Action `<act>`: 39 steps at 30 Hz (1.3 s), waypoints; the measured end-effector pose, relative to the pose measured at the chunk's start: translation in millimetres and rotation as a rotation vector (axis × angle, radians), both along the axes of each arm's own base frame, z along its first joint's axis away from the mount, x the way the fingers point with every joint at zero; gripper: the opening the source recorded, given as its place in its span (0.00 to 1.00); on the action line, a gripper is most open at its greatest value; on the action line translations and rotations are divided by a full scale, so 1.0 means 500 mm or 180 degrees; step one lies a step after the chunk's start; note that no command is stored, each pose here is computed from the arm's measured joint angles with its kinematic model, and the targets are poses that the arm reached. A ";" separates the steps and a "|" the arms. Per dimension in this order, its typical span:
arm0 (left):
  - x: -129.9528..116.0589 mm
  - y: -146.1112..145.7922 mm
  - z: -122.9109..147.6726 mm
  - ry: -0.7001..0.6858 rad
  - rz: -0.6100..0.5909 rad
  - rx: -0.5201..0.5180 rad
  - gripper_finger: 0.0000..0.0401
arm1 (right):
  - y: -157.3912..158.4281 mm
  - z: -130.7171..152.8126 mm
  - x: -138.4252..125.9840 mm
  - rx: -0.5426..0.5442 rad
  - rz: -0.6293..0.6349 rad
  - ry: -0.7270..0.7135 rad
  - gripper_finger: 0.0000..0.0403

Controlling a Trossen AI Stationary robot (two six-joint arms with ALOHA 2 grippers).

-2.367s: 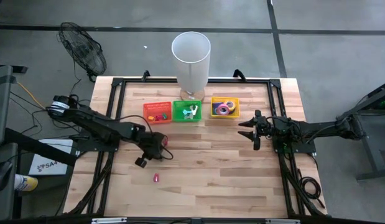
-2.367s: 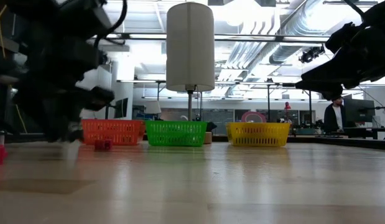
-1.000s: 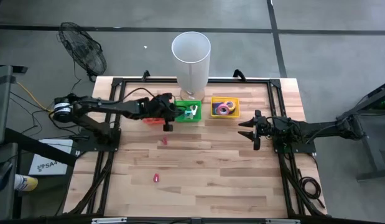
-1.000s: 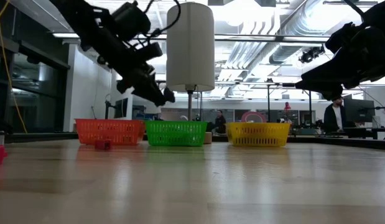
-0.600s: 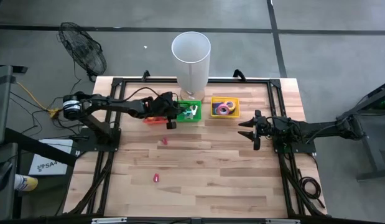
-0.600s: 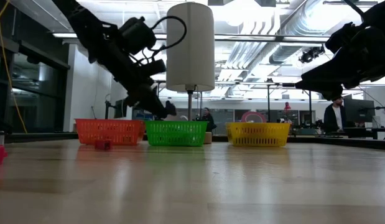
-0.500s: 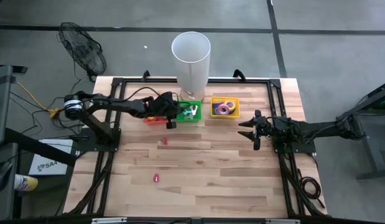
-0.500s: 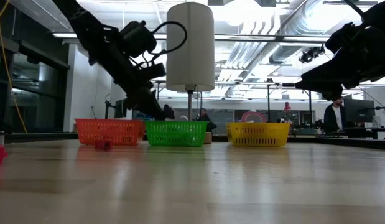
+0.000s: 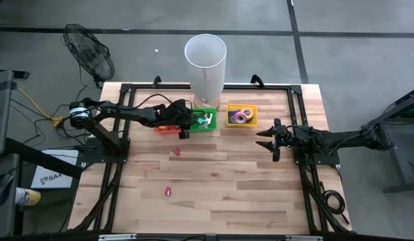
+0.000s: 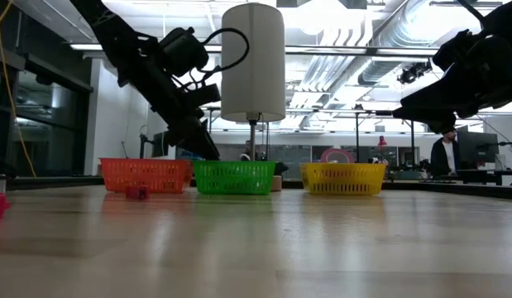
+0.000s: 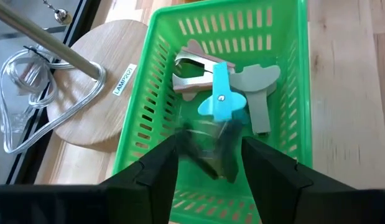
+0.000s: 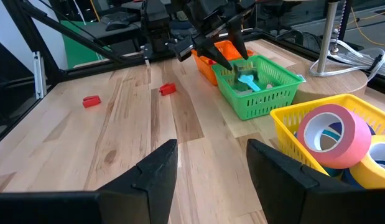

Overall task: Pick and place Stapler, Stapler remover, tape
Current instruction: Put the black staple remover into the green bin, then put the red stapler into the orange bin

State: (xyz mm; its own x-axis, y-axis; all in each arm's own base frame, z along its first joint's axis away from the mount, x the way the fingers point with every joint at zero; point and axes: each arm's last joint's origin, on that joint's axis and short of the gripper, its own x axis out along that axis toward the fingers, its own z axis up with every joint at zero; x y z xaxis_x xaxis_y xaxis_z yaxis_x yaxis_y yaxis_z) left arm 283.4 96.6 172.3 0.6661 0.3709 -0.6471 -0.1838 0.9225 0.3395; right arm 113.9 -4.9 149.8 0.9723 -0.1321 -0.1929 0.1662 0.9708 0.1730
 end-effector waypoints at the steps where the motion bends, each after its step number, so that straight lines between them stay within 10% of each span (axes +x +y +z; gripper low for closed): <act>1: 0.000 0.000 0.000 0.0001 0.0000 0.0000 0.43 | 0.000 0.000 0.000 0.0000 0.0000 0.0000 0.46; 11: -0.010 -0.007 0.023 0.0282 -0.0345 0.0012 0.44 | 0.000 0.000 0.000 0.0000 -0.0001 0.0000 0.46; 23: -0.061 -0.045 0.067 0.1283 -0.2257 -0.0355 0.44 | 0.000 0.000 0.000 0.0000 0.0000 0.0001 0.46; 39: -0.066 -0.108 0.050 0.1661 -0.2997 -0.0027 0.44 | 0.000 0.000 0.000 0.0000 -0.0001 0.0000 0.46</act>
